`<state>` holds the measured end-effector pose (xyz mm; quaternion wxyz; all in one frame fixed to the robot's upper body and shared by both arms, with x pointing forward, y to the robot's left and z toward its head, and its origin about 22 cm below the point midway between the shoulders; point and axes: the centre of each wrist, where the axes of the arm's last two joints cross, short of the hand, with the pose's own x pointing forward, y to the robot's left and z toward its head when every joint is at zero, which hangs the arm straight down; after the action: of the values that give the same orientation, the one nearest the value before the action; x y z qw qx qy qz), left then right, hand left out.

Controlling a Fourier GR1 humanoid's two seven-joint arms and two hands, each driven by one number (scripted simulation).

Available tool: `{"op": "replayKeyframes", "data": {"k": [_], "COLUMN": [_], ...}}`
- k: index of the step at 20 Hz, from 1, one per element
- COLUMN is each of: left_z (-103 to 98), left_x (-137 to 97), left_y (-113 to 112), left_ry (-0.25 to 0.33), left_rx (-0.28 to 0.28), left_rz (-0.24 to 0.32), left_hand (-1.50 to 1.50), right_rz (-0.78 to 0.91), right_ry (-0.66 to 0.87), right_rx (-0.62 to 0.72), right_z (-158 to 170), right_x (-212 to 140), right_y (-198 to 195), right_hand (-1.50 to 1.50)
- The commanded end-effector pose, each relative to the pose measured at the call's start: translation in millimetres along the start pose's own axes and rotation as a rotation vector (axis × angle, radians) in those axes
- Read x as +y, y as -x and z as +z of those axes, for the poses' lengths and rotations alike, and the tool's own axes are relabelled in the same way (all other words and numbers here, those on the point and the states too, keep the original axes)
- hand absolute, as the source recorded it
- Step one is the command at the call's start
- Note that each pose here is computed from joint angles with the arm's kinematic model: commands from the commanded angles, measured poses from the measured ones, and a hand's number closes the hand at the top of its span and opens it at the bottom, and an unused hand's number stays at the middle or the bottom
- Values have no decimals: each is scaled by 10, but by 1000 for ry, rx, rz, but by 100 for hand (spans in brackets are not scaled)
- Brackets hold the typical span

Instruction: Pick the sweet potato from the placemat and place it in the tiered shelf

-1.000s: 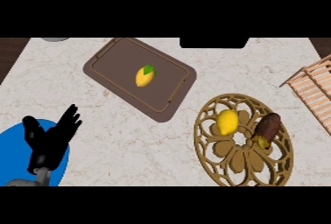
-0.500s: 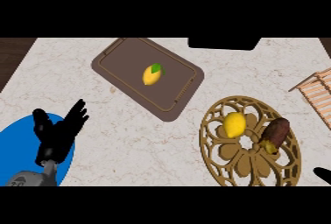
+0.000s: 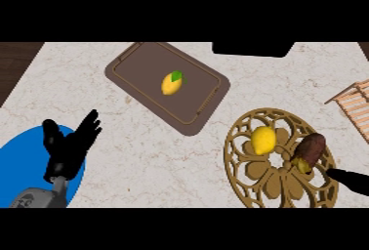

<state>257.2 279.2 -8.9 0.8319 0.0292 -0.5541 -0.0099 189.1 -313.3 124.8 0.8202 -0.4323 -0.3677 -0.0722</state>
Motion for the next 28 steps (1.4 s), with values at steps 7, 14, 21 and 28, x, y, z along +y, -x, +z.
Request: {"op": "replayKeyframes", "data": {"k": [7,14,21,28], "left_z": [37,55,56,72], "left_x": [-71,8,44,174], "left_y": [184,209,210,76], "left_ry": [-26,-41,-50,-54], "left_rx": [48,57,38,63], "left_rz": [19,-3,15,14], "left_hand": [0,0,0,0], "right_rz": [84,96,151,201], "right_ry": [22,17,26,68], "right_rx": [267,252,303,320], "right_z": [-280,-340,-341,-395], "right_x": [407,736,1193,1363], "right_y": [-54,-268,-183,-332], "right_hand": [-150,-150,-150,-150]}}
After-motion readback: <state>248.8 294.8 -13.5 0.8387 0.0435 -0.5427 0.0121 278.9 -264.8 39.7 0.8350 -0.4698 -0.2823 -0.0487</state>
